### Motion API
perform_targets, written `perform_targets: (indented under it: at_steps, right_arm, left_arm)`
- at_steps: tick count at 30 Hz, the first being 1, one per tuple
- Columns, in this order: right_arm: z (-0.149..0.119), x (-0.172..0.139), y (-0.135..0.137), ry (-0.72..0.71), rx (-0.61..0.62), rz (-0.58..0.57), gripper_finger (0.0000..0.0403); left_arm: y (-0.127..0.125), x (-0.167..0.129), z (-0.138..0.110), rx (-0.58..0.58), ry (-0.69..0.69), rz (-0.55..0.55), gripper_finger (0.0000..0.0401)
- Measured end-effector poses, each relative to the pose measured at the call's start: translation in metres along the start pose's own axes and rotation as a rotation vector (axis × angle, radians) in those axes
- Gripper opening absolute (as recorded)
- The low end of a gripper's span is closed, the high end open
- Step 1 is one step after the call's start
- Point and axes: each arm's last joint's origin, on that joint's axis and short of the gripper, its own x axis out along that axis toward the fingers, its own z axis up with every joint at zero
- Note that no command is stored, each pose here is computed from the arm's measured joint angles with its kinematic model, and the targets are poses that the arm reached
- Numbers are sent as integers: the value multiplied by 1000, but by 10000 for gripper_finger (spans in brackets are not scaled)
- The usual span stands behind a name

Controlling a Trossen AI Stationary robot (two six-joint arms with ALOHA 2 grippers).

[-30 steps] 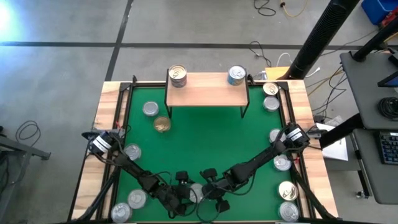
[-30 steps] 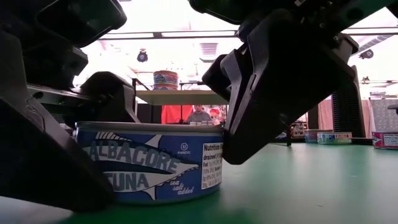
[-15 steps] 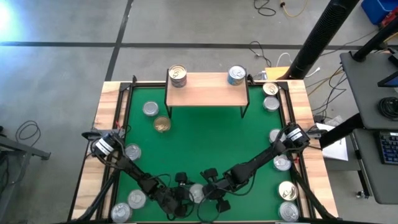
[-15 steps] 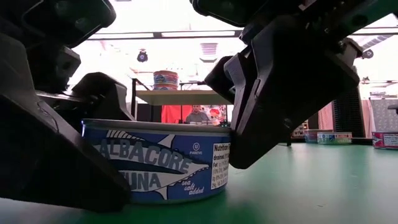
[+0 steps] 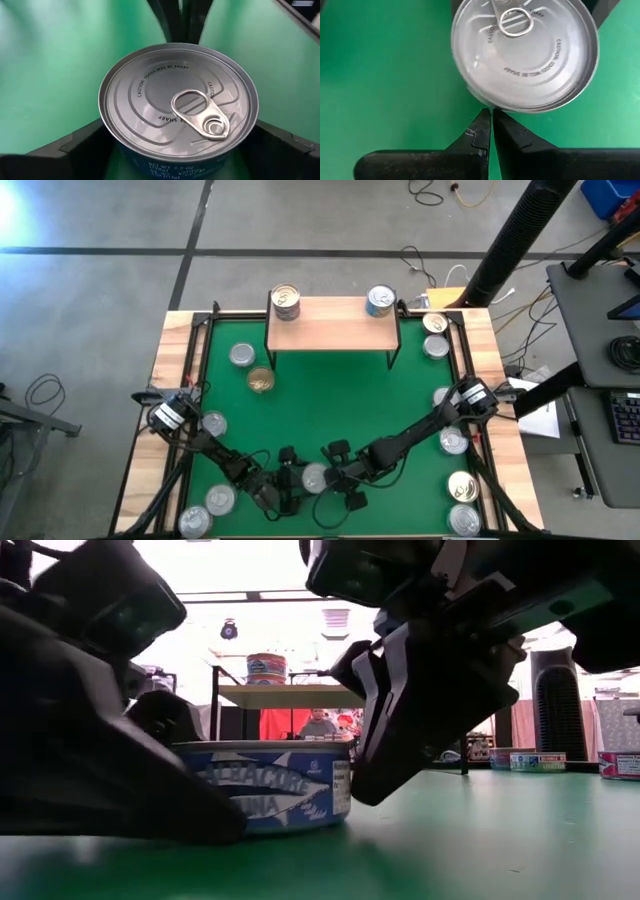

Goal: Stack canned seafood by type on shelf
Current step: Put the top blue tuna can on the shelf

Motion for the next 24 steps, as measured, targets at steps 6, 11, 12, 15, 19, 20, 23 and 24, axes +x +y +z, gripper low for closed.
perform_targets:
  at_steps: [6,11,12,15,19,20,23,24]
  right_arm:
    - [-2,-18,-1,57,-6,-3,13]
    - [-1,-40,-4,81,-5,-70,13]
    - [-1,-44,-4,79,-2,-80,13]
    - [1,-57,-6,72,-2,-113,13]
    - [2,-63,-6,48,-22,-110,13]
    - [2,-62,-6,43,-33,-110,13]
    - [4,-61,-5,-1,-75,-142,13]
    - [7,-61,-4,-33,-98,-155,13]
  left_arm:
    - [2,0,0,3,-3,22,362]
    - [2,-2,2,30,-6,39,362]
    - [2,-2,4,47,-5,36,363]
    - [3,-6,13,97,16,-13,363]
    - [13,-14,34,128,61,-7,363]
    - [17,-17,41,139,70,7,363]
    - [26,-27,62,164,68,21,363]
    - [29,-30,69,170,59,24,363]
